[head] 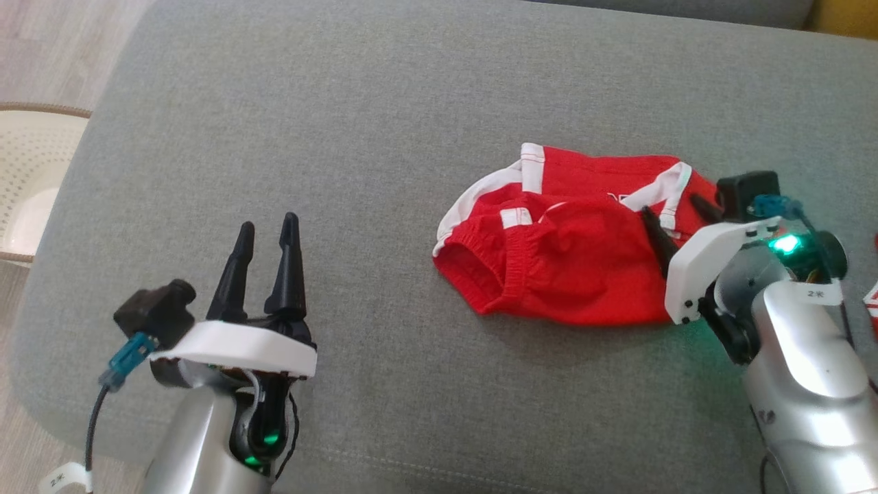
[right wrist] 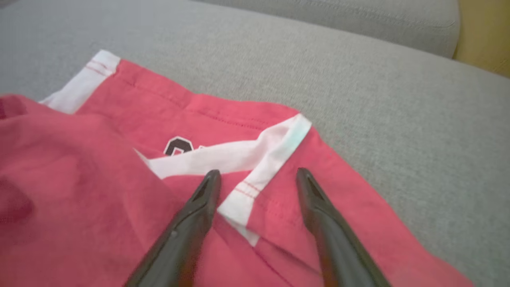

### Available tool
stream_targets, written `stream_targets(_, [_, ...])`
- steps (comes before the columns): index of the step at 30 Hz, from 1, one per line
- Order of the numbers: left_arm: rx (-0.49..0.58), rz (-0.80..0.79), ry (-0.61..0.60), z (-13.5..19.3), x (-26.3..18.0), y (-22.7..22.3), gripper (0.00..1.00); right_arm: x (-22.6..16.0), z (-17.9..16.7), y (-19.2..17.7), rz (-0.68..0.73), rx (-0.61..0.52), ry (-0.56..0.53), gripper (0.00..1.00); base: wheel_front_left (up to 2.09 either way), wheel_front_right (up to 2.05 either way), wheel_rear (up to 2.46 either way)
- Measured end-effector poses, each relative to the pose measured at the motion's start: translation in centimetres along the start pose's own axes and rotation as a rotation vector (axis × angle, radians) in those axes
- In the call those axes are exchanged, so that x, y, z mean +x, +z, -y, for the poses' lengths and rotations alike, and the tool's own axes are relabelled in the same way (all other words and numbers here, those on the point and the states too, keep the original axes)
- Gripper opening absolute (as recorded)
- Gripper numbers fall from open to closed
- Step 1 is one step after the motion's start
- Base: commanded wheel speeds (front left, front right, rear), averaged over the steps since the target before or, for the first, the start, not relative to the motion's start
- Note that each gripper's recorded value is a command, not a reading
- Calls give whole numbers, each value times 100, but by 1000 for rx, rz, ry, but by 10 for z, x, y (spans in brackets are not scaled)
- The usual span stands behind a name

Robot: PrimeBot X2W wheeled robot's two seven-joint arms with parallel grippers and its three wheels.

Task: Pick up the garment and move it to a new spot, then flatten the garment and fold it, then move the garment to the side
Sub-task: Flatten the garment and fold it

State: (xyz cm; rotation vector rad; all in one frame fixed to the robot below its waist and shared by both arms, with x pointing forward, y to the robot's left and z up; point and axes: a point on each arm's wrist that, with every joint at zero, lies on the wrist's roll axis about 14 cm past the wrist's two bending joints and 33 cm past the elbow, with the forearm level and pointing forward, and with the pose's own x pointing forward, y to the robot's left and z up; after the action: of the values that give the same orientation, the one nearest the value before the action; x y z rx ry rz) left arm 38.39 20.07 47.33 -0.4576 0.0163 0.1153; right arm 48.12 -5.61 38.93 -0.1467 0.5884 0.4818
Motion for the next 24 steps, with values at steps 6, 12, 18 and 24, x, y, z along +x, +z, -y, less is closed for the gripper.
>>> stream_targets(6, [-3,1,-3,1,1,0,100,-5,12,-4,-23,-54,-34,0,0,0,0])
stream_targets(12, [-10,5,-34,12,6,1,100,-25,28,26,97,-96,-81,0,0,0,0])
stream_targets(18, [-13,8,-100,34,11,1,100,-72,53,47,222,-120,-150,0,0,0,0])
stream_targets(24, [-18,6,-185,63,15,-1,100,-128,72,13,206,-74,-213,0,0,0,0])
